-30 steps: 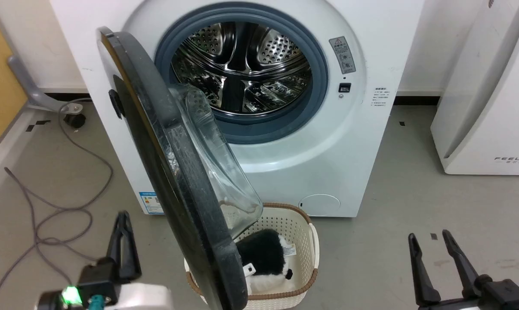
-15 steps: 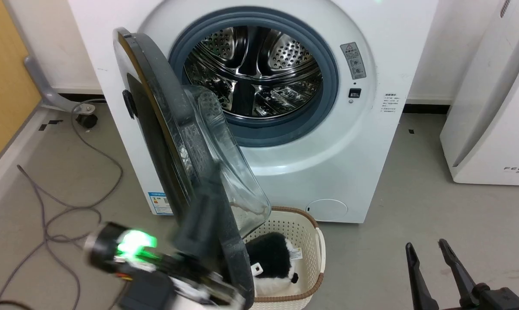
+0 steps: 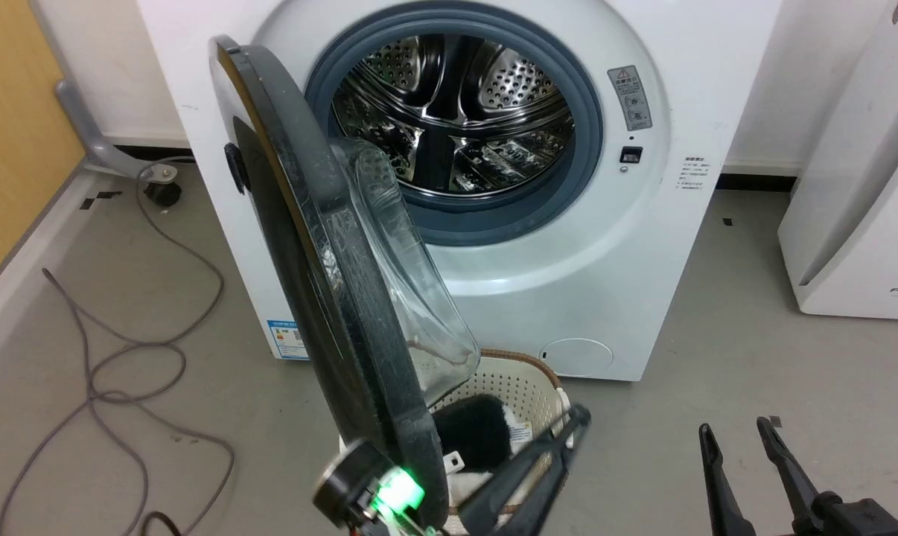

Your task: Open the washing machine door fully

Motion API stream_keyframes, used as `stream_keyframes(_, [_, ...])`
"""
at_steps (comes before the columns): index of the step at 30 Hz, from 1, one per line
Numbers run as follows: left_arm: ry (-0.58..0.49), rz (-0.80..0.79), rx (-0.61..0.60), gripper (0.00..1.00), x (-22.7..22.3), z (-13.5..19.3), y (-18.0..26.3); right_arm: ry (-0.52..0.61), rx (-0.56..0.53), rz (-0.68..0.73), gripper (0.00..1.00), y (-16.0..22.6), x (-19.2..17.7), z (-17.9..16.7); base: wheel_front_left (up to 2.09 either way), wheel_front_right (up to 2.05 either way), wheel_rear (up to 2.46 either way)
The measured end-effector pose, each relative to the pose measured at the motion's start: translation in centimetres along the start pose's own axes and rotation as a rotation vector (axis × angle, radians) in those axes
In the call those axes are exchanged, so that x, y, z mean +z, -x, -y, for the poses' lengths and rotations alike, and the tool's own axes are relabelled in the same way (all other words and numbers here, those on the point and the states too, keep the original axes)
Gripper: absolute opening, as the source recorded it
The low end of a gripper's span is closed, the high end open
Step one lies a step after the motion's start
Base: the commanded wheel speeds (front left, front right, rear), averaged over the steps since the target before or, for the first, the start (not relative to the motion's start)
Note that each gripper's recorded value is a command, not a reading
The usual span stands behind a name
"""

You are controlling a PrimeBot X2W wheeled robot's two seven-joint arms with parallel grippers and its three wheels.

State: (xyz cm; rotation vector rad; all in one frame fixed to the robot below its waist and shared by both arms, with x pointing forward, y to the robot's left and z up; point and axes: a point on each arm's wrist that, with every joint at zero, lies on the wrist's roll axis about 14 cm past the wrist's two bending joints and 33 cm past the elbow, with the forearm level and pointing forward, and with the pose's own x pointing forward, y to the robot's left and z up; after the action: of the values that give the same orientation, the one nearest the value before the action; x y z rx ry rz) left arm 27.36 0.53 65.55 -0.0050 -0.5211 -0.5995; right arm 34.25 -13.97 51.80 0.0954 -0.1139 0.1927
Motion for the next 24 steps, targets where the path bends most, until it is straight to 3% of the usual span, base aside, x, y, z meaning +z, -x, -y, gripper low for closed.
stream_keyframes(12, [0.022, -0.231, 0.005, 0.00, -6.6, 1.1, 2.4, 0.010, 0.024, -0.035, 1.00, -0.6, -1.1, -0.5, 0.00, 0.00, 0.00])
stream_keyframes(24, [-0.055, -0.411, 0.155, 0.00, -12.2, -3.3, 6.1, 0.013, 0.033, -0.070, 1.00, -0.8, -2.2, -0.7, 0.00, 0.00, 0.00])
